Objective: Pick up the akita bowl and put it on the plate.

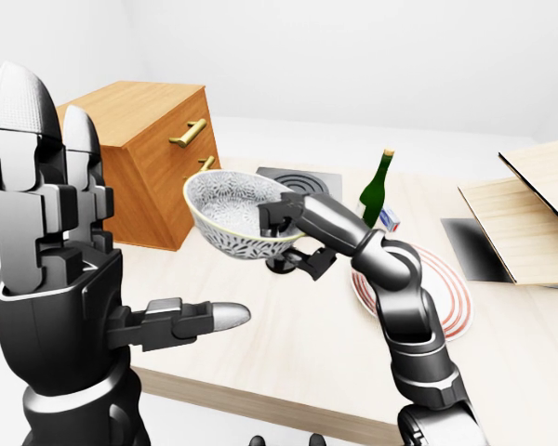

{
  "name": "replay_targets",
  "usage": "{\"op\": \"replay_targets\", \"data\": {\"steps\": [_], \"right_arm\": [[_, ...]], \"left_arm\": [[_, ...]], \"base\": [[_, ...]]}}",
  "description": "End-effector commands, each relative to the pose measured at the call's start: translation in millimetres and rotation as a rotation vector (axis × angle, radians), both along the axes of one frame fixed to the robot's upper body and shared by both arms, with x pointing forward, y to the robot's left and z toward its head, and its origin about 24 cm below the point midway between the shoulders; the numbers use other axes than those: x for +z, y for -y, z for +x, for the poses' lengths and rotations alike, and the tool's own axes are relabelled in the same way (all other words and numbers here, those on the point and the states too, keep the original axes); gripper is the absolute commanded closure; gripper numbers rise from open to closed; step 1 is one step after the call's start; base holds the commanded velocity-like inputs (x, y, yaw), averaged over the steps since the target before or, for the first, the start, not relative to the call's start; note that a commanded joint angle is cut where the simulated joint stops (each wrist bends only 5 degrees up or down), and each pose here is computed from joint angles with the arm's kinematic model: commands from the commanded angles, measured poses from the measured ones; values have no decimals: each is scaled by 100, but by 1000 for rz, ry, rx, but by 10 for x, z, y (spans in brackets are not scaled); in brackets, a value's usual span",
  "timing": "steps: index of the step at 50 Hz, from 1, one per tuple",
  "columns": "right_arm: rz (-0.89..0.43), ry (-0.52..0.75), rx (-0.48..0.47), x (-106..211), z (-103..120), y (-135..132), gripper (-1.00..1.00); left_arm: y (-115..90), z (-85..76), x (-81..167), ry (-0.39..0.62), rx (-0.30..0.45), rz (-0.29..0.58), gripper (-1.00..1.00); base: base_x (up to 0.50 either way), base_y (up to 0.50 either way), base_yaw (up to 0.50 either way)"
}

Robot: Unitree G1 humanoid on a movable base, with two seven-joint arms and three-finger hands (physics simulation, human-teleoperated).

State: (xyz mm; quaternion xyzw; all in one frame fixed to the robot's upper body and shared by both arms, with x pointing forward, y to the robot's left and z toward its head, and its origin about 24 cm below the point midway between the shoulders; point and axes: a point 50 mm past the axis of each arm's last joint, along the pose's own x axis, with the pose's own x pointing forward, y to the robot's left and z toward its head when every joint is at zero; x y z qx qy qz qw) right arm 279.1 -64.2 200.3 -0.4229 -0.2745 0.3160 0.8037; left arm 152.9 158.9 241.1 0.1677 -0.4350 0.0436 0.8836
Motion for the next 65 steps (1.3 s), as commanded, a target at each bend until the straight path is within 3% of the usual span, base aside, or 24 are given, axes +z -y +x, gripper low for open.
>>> {"op": "replay_targets", "data": {"steps": [1,14,26,39,65], "right_arm": [[50,32,-35,50,-125,331,100],[104,-40,-73,-158,-393,651,100],[136,-183,-178,-447,-494,1021,100],[161,-198,-258,-434,-405,1316,100],[87,-368,-543,-740,-283,2053,100]], "left_arm": [[18,2,15,11,-3,2,-100],[16,3,40,28,-1,4,-100],[30,4,75,51,-9,11,-100],[34,5,70,49,-4,8,-100],[65,6,79,57,-5,14,-100]], "base": [[0,0,0],[0,0,0],[0,0,0],[0,0,0],[0,0,0]]}}
